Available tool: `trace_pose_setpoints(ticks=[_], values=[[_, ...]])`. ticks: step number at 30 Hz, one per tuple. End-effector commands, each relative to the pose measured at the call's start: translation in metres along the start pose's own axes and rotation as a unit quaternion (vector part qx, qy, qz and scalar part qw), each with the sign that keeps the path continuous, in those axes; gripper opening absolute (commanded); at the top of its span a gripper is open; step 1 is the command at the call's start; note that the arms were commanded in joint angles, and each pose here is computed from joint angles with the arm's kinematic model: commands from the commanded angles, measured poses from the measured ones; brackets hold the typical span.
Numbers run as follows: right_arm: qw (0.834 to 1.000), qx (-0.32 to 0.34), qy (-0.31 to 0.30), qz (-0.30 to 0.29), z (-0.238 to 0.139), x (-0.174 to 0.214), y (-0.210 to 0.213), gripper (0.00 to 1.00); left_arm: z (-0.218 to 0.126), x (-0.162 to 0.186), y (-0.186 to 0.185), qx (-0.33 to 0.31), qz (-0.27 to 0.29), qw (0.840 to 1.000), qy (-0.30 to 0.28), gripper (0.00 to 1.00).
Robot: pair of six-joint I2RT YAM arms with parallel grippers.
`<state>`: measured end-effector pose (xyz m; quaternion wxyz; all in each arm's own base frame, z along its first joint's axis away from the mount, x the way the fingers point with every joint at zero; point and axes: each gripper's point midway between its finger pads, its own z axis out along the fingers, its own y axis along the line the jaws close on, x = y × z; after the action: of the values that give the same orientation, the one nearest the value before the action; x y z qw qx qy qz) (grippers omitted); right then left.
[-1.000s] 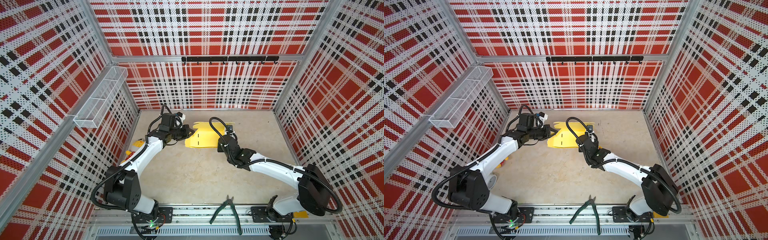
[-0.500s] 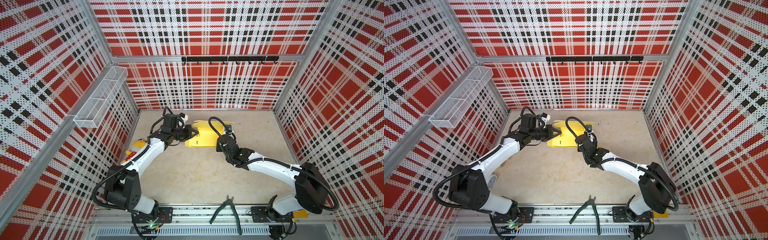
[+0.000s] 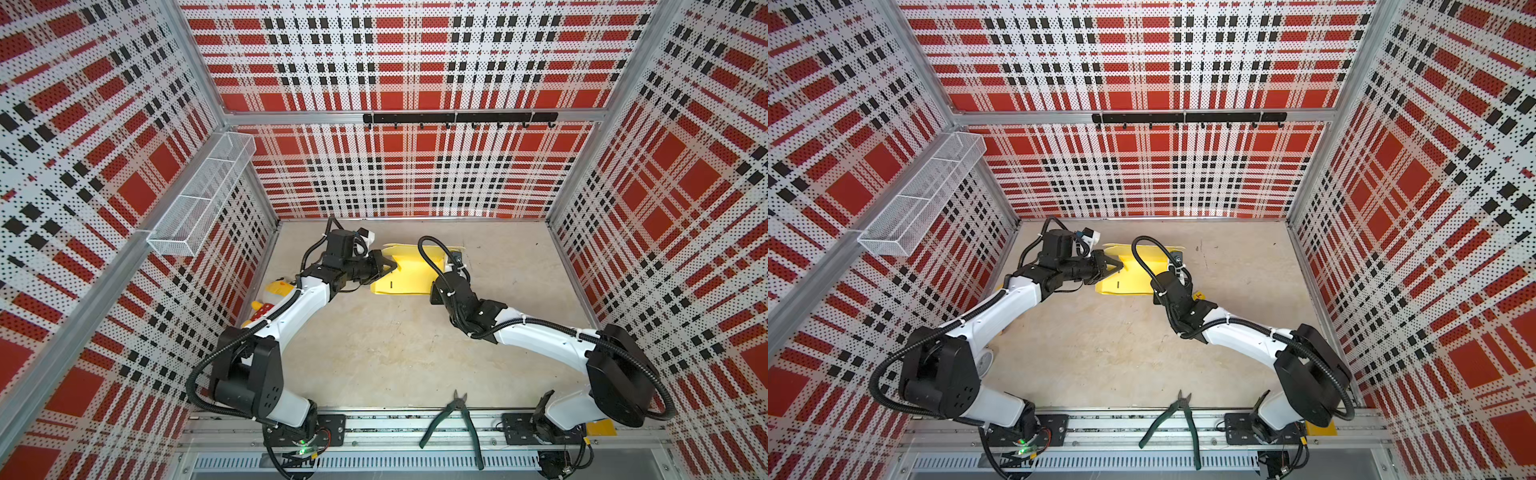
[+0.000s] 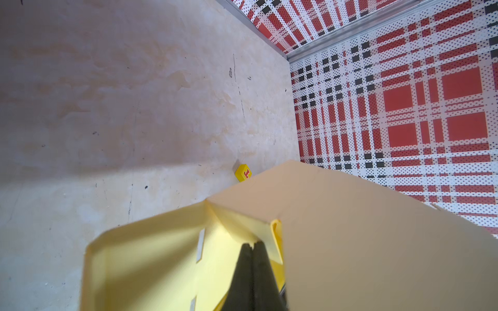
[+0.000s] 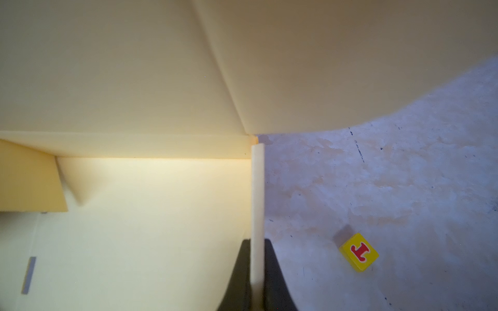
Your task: Fold the paper box
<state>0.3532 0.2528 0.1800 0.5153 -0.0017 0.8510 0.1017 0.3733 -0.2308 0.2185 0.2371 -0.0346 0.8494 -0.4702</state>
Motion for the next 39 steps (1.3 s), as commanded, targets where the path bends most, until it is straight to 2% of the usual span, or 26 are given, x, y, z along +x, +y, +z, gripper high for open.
trace_pose_setpoints(ticks=[1, 10, 18, 23, 27, 31, 39], values=[[0.997, -0.075, -0.026, 0.015, -0.006, -0.014, 0.039, 0.0, 0.003, -0.003, -0.002, 0.015, -0.004, 1.0, -0.003, 0.0], [0.996, -0.081, -0.029, 0.009, -0.004, -0.01, 0.046, 0.0, -0.004, -0.015, 0.01, 0.003, -0.038, 0.999, -0.026, 0.0], [0.999, -0.026, -0.035, 0.026, -0.003, -0.015, 0.027, 0.0, -0.012, -0.022, 0.005, 0.02, -0.081, 0.996, -0.034, 0.0], [0.998, 0.016, -0.034, 0.043, -0.003, -0.018, 0.0, 0.0, -0.021, -0.024, -0.006, 0.032, -0.065, 0.997, -0.036, 0.0], [0.995, 0.034, -0.037, 0.083, -0.003, -0.022, -0.034, 0.0, -0.025, -0.021, 0.002, 0.005, -0.044, 0.998, -0.037, 0.0], [0.991, 0.058, -0.051, 0.11, -0.005, -0.031, -0.065, 0.0, -0.022, -0.012, -0.004, 0.012, -0.022, 0.999, -0.021, 0.0], [0.987, 0.075, -0.067, 0.125, -0.006, -0.047, -0.08, 0.0, -0.01, -0.001, -0.007, 0.016, -0.019, 1.0, -0.004, 0.0]])
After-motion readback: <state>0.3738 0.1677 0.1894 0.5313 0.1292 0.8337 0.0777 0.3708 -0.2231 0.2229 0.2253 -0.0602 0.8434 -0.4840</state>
